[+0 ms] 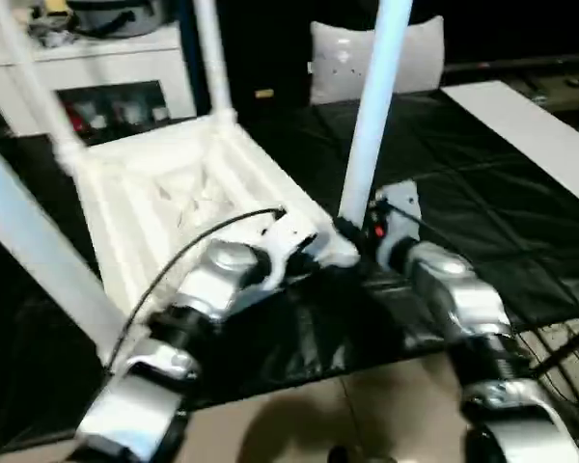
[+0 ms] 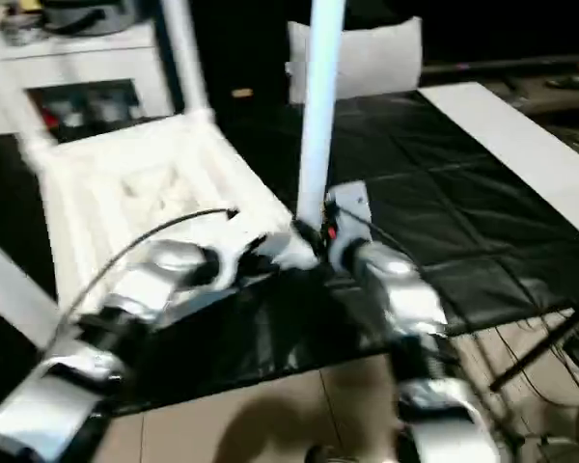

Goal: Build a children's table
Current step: Rotate leg to tighten

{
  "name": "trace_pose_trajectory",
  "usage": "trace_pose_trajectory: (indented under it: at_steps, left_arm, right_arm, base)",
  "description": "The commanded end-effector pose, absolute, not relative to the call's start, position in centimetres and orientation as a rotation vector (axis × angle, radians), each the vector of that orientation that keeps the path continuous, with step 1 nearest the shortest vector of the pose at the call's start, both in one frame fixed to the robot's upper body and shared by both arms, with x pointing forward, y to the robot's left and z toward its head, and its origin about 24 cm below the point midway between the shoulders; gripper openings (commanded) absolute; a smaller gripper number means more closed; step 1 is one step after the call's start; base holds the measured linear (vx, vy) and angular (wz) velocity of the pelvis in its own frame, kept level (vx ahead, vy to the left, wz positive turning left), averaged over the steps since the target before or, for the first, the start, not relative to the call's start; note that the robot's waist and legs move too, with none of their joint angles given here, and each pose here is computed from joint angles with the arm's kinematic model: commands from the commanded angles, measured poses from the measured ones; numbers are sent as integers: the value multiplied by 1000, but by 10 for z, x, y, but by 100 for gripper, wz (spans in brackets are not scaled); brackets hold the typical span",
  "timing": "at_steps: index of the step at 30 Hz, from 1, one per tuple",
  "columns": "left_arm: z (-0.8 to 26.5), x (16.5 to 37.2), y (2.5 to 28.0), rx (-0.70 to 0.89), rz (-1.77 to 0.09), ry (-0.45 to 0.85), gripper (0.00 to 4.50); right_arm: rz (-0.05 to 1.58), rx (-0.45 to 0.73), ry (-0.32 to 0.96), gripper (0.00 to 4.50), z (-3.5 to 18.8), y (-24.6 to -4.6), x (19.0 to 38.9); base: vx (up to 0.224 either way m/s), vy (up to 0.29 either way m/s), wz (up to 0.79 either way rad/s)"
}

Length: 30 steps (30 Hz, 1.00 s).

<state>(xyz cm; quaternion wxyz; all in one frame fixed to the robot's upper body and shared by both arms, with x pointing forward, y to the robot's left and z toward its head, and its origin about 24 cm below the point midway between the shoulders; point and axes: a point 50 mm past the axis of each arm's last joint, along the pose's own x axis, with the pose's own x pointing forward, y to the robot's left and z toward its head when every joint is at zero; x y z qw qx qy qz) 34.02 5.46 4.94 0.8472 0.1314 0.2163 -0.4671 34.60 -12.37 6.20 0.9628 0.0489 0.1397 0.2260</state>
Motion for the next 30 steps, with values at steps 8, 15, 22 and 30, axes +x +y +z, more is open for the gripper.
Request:
trace_pose_trajectory:
  at_steps: [8, 15, 22, 30]
  left_arm:
    - [75, 342, 46, 326, -1109, 320, 0]
    - [71, 340, 64, 376, -1180, 348, 0]
    - [65, 332, 83, 482, -1351, 402, 0]
    - [63, 314, 96, 570, -1640, 435, 0]
  right_arm:
    - [660, 18, 228, 336, 64, -128, 333]
    - [842, -71, 218, 400, 69, -159, 318]
    - [1050, -202, 250, 438, 78, -184, 304]
    - [1305, -213, 262, 412, 86, -191, 289]
  base:
    - [8, -2, 1]
    - [0, 0, 0]
    - [0, 0, 0]
    - [0, 0, 0]
